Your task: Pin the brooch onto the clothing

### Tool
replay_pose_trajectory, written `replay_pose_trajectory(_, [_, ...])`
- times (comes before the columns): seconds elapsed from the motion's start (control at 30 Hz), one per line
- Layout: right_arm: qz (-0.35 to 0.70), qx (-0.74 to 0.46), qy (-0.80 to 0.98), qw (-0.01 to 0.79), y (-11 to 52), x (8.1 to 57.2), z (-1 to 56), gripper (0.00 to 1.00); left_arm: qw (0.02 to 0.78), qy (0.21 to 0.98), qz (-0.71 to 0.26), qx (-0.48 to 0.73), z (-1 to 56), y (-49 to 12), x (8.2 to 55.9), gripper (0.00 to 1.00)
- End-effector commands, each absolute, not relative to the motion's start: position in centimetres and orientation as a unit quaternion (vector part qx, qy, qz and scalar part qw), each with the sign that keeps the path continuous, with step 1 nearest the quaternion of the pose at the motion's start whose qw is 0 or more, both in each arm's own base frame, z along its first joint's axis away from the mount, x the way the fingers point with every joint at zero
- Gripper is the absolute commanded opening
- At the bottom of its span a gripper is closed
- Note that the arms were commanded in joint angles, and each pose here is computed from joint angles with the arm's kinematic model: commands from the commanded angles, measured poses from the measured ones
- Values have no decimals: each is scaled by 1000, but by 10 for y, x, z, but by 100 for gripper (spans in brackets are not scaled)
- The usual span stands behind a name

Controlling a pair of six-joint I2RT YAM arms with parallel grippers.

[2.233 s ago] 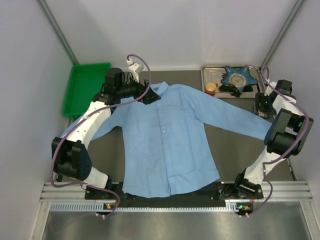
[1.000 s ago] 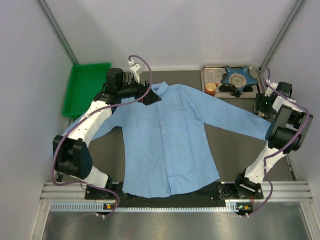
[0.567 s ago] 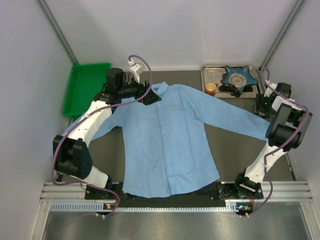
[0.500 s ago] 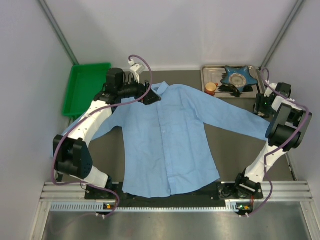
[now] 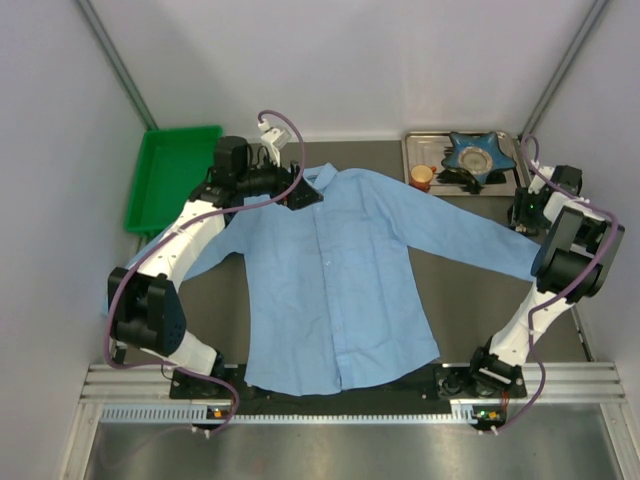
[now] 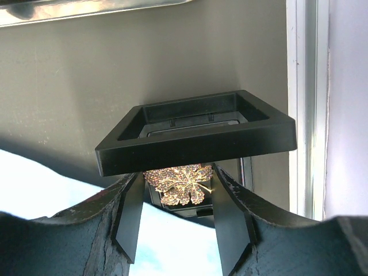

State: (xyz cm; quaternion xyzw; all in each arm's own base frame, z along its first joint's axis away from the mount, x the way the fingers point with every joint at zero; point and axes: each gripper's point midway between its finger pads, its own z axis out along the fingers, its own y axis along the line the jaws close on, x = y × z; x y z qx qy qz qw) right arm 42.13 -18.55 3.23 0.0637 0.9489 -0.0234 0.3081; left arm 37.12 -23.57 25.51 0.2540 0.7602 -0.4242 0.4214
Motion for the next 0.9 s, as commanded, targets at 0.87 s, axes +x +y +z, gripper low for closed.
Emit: replay_pose_trajectory(0.87, [67, -21, 933, 353, -98, 361, 145, 42, 509, 709, -384, 302, 291, -223, 362, 99])
